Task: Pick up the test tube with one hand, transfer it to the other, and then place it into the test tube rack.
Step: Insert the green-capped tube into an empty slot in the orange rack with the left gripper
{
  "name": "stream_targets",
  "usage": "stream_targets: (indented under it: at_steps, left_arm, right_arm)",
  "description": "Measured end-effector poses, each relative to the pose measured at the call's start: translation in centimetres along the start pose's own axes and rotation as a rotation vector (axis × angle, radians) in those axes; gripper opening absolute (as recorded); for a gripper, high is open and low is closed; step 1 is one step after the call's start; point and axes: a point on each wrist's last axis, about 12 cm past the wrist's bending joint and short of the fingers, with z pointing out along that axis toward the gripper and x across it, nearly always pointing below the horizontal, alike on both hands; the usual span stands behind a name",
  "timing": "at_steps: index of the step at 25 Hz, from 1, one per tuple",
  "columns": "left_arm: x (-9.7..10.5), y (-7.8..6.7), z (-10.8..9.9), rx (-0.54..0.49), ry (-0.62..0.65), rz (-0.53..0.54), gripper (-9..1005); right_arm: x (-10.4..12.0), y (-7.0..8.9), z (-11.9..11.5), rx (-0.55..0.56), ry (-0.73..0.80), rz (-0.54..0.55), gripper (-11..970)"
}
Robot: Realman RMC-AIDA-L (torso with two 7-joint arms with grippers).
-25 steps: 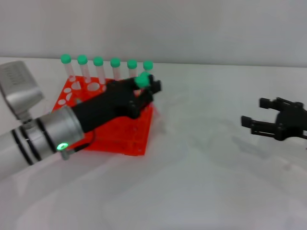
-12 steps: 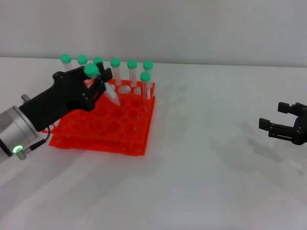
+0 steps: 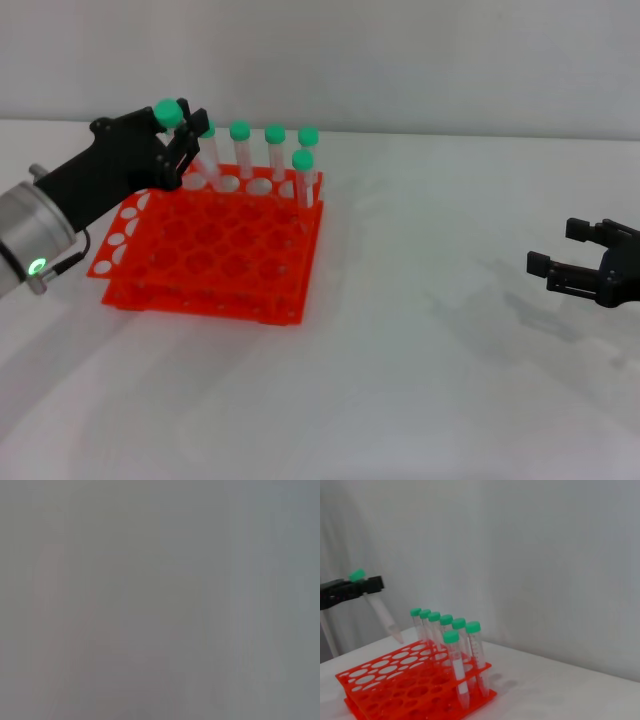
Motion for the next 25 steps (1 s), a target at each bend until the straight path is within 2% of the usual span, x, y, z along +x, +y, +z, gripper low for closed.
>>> stream_targets:
  at_steps: [6, 7, 12, 25]
  left_arm:
    - [-0.1, 0.2, 2.4, -0.009, 0.040, -0.003, 215]
    - [0.1, 0.1, 3.6, 0.000, 0.069, -0.006, 215]
    - [0.4, -0.5, 5.1, 0.011, 0.117, 0.011, 215]
    - [1.0, -1.4, 6.3, 0.029, 0.159, 0.003, 216]
  right_arm:
    - [0.3, 0.1, 0.1, -0.001, 0.001, 0.010, 865]
    - [0.3, 0.1, 0.1, -0.001, 0.002, 0.013, 865]
    - [0.4, 0.3, 0.2, -0.007, 0.003, 0.017, 865]
    - [0.0, 0.4, 0.7, -0.019, -0.005, 0.010, 861]
